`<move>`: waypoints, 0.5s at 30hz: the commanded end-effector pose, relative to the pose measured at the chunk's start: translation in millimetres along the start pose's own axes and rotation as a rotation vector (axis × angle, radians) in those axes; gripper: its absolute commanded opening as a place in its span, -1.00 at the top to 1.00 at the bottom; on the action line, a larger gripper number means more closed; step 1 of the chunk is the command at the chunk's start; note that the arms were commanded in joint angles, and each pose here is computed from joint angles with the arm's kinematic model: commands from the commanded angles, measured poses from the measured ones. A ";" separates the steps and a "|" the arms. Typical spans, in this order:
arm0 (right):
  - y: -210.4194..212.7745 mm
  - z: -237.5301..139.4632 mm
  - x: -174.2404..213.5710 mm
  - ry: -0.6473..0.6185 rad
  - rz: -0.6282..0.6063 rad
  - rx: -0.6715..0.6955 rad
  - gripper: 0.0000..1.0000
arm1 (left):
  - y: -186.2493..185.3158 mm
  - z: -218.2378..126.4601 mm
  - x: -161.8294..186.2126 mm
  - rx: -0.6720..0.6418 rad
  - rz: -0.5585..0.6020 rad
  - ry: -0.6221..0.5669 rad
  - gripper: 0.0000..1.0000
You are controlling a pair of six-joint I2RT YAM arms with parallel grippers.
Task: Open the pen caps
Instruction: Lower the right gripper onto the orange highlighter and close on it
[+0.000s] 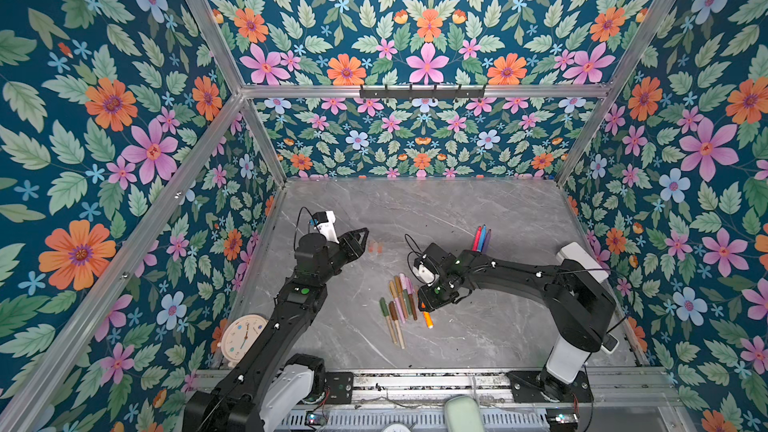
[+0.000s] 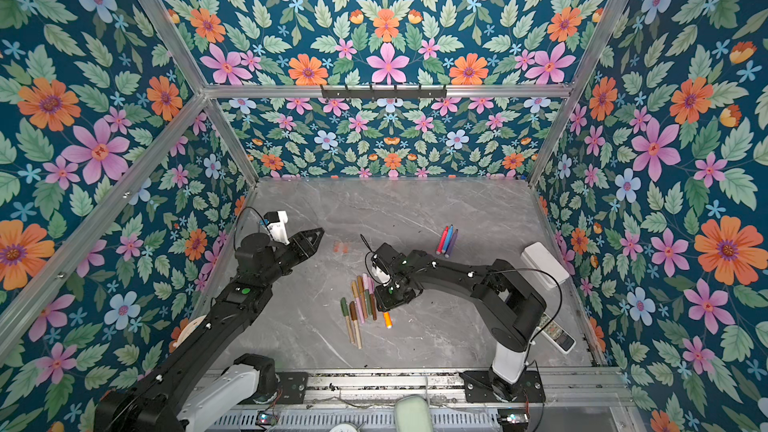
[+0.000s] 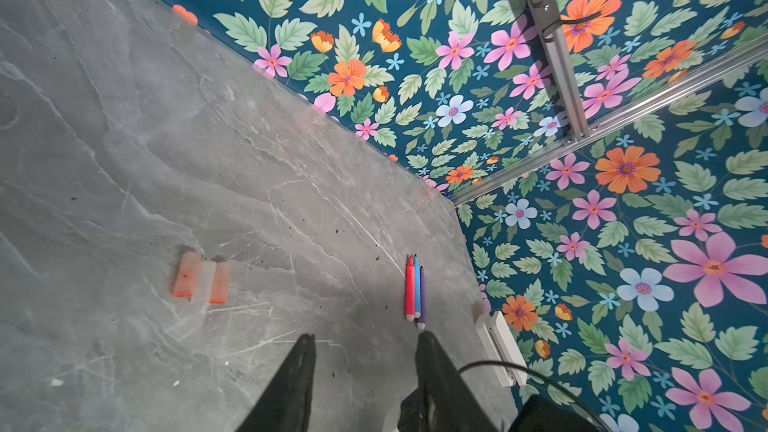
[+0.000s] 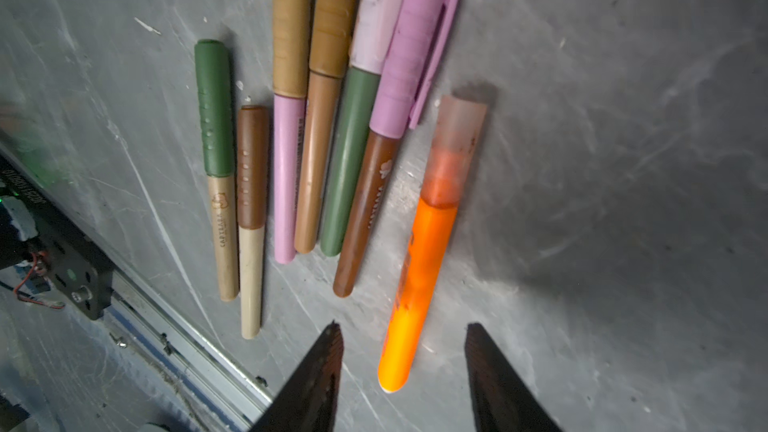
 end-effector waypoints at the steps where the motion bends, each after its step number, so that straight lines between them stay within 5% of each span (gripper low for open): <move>1: -5.1 1.3 3.2 0.015 0.019 0.047 -0.01 | -9.4 9.3 -17.8 0.010 0.074 -0.032 0.14; 9: -4.1 8.0 6.8 0.044 0.064 0.111 0.00 | -21.9 28.7 -46.0 -0.030 0.165 -0.029 0.15; 15: -9.5 13.5 22.5 0.073 0.084 0.137 -0.01 | -14.7 40.3 -30.1 -0.004 0.103 0.030 0.15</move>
Point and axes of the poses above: each gripper's point midway between its finger pads, its own z axis out along the fingers, its own y axis along the line the jaws close on, x = y × z, the point moved 1 cm from there along -z, back along the fingers, and after that the axes turned 1 degree about -z, right-handed, at the moved point
